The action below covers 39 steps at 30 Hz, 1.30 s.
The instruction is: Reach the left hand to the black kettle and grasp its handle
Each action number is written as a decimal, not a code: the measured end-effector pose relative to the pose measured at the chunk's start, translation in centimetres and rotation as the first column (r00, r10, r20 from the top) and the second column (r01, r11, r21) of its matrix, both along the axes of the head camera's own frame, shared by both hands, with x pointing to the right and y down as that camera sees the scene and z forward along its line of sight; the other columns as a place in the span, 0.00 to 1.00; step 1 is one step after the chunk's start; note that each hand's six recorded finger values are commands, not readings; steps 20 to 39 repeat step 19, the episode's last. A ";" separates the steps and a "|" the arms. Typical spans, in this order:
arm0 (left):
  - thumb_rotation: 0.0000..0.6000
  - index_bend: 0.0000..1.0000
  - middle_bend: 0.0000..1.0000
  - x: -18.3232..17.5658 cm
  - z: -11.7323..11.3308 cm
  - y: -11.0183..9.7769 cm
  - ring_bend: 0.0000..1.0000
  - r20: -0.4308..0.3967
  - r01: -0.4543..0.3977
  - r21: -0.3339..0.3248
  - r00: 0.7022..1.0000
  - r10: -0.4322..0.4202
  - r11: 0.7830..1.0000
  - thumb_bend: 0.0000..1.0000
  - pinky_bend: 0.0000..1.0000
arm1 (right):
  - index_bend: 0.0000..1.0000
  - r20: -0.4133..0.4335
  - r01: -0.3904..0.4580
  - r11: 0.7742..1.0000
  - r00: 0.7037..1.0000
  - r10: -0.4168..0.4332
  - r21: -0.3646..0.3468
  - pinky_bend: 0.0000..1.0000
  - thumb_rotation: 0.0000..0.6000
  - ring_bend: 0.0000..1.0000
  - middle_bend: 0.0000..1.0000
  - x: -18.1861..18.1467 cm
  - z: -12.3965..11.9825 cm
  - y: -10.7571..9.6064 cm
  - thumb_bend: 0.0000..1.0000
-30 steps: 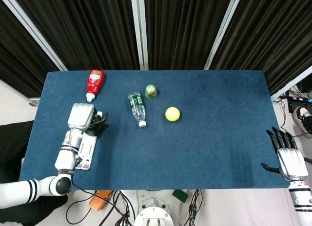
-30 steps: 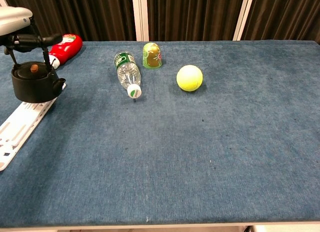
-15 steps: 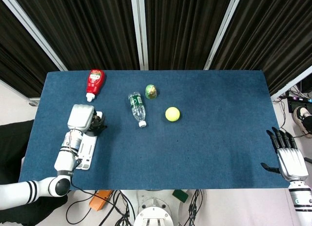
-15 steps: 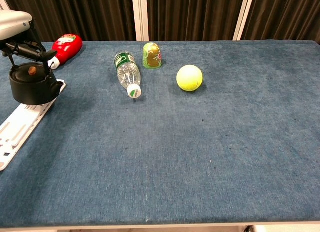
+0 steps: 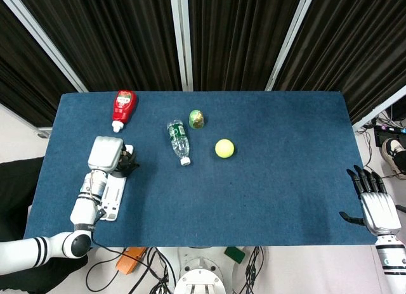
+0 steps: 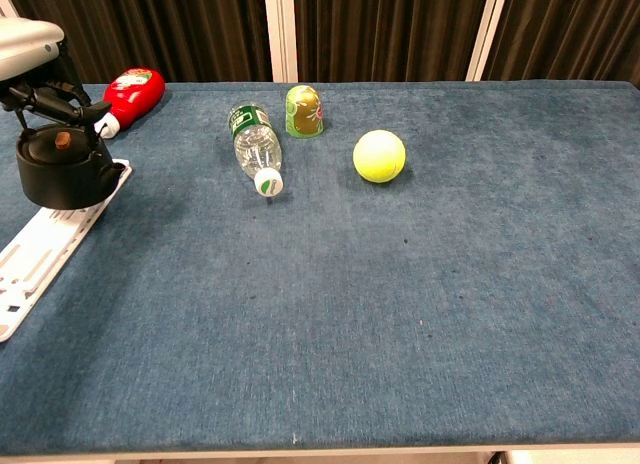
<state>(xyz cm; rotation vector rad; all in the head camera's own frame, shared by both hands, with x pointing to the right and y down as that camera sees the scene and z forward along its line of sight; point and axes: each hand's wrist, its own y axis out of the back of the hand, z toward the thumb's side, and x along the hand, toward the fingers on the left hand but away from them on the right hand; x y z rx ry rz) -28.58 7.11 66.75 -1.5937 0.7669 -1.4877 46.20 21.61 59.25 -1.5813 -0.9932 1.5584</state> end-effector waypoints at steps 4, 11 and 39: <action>0.67 1.00 1.00 0.0 -0.3 0.0 1.00 0.033 -0.018 0.017 0.999 0.018 1.000 0.42 0.69 | 0.00 -0.001 -0.003 1.000 1.000 0.003 0.001 0.00 1.00 0.00 0.00 0.1 0.0 0.1 0.17; 0.70 1.00 1.00 0.6 -1.6 0.2 1.00 0.094 -0.054 0.074 0.994 0.047 0.996 0.41 0.69 | 0.00 0.001 -0.003 1.000 1.000 0.003 -0.002 0.00 1.00 0.00 0.00 0.1 0.0 0.2 0.17; 0.71 1.00 1.00 1.3 -2.1 0.5 1.00 0.115 -0.073 0.094 0.991 0.062 0.993 0.41 0.69 | 0.00 0.002 -0.006 1.000 1.000 0.006 0.002 0.00 1.00 0.00 0.00 0.2 -0.1 0.3 0.17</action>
